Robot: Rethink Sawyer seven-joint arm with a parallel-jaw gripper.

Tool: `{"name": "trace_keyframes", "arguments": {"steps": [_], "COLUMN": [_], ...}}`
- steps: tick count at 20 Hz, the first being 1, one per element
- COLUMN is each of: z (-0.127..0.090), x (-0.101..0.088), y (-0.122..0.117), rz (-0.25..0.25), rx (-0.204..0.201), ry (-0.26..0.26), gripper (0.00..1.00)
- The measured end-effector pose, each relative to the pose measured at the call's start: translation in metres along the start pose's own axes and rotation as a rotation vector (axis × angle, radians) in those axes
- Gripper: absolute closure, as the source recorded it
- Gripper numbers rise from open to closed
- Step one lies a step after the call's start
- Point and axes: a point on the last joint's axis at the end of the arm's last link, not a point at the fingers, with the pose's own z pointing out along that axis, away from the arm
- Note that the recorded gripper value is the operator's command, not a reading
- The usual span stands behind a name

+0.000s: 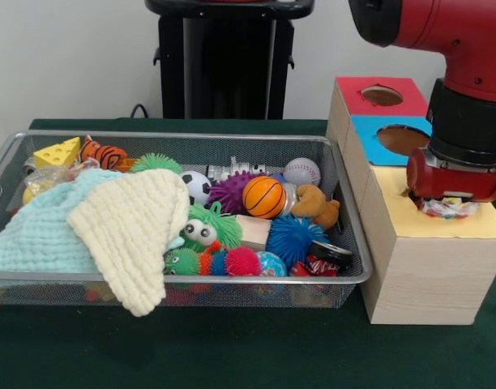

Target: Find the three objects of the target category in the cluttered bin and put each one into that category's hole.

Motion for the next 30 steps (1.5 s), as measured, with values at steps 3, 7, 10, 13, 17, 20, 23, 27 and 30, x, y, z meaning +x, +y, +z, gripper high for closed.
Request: {"name": "trace_keyframes", "arguments": {"steps": [3,7,10,13,17,20,23,27,30], "z": [0.002,0.001,0.001,-0.001,-0.005,-0.013,-0.026,-0.047,-0.061], "x": [-0.002,-0.002,-0.001,0.007,0.017,0.023,0.024,0.019,0.016], "y": [-0.006,-0.006,-0.007,-0.009,-0.013,-0.017,-0.019,-0.021,-0.021], "rz": [0.025,0.027,0.028,0.03,0.036,0.041,0.046,0.052,0.053], "rx": [-0.022,-0.024,-0.024,-0.022,-0.017,-0.015,-0.019,-0.028,-0.036], "ry": [0.001,0.0,0.002,0.015,0.037,0.061,0.079,0.105,0.125], "gripper": [1.0,1.0,1.0,1.0,1.0,1.0,1.0,1.0,1.0]}}
